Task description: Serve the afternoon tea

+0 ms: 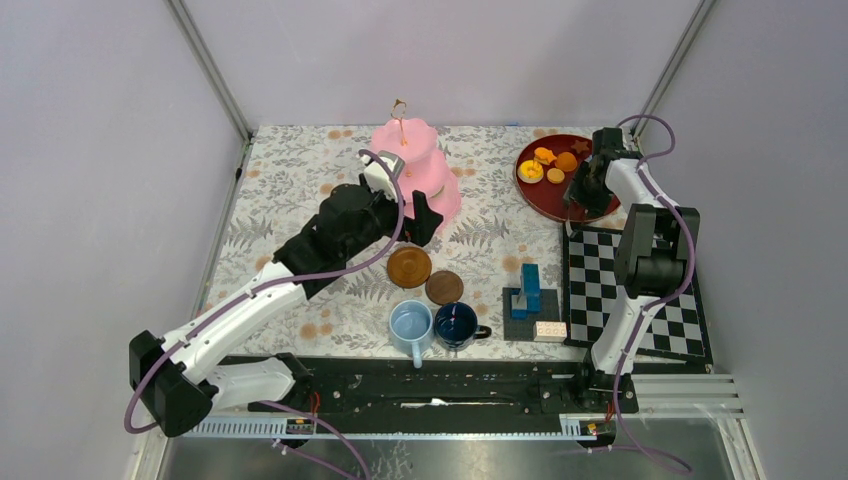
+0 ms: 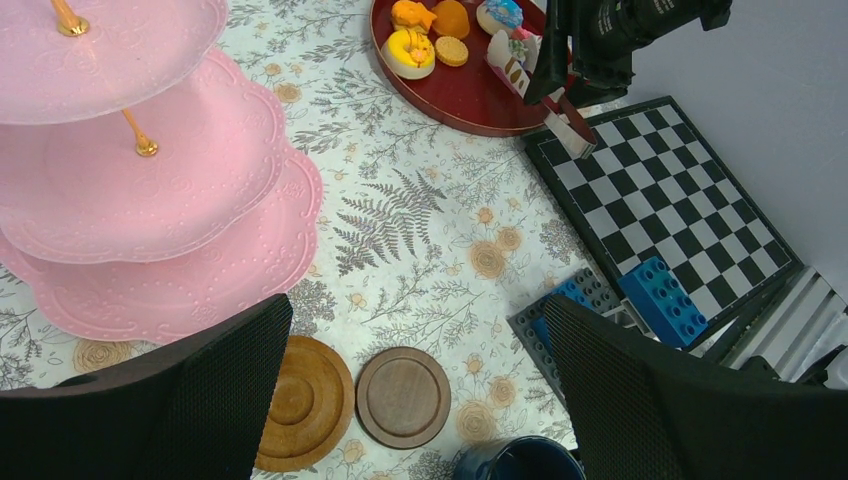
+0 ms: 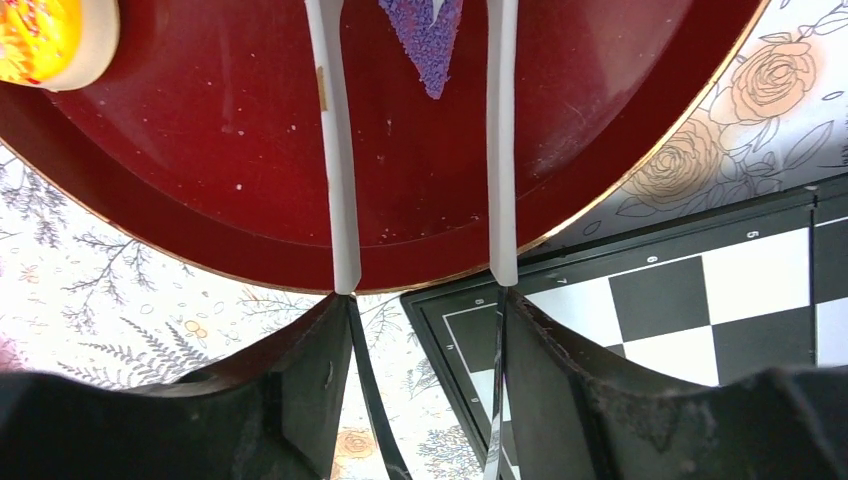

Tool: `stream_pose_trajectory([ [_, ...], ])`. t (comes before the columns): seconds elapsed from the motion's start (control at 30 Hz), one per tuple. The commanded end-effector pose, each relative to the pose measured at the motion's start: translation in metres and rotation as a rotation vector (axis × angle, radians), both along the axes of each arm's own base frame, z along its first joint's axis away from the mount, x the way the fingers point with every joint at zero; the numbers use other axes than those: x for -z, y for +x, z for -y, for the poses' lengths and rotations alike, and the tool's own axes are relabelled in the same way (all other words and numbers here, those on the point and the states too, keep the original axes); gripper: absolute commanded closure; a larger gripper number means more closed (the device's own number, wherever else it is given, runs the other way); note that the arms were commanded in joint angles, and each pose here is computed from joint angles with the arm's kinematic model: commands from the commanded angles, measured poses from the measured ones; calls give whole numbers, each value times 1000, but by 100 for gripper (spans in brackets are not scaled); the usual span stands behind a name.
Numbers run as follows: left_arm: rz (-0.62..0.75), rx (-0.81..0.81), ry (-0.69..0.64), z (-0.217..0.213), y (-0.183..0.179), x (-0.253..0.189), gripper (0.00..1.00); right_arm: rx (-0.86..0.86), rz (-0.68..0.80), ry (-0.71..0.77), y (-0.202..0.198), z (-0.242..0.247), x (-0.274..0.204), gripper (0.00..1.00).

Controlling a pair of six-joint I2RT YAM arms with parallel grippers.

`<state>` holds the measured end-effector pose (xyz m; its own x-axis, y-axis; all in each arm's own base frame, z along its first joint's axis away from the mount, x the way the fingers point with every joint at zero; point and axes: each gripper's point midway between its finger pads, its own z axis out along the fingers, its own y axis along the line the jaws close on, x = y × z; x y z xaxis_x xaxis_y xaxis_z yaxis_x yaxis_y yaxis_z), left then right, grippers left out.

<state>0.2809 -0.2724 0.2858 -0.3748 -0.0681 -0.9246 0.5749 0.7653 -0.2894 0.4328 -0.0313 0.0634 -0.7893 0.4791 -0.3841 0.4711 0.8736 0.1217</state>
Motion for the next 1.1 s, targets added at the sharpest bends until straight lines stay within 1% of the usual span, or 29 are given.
stream_pose_trajectory([
  [0.0,78,-22,-53,-7,4,-37,1,-23,-6,-55,-1,6,-8,46],
  [0.13,68,-11,-64,-6,4,-36,1,-37,-15,-92,-4,11,-9,48],
  [0.27,73,-15,-69,-7,4,-38,1,-56,-13,-90,-5,10,-11,58],
  [0.43,71,-18,-71,-8,6,-38,1,-97,22,-80,-6,6,-22,66],
  [0.63,70,-19,-71,-9,7,-37,1,-143,85,-79,-4,3,-41,69],
  [0.77,67,-22,-73,-9,8,-37,1,-223,171,-30,1,-18,-58,71],
  [0.87,64,-25,-73,-10,9,-35,1,-267,212,-33,1,-30,-71,72],
  [0.97,63,-29,-74,-11,11,-35,1,-311,250,3,1,-46,-84,72],
  [1.03,62,-34,-75,-12,12,-35,1,-350,282,33,2,-60,-96,72],
  [1.07,60,-38,-75,-13,13,-34,1,-397,300,58,1,-81,-103,72],
])
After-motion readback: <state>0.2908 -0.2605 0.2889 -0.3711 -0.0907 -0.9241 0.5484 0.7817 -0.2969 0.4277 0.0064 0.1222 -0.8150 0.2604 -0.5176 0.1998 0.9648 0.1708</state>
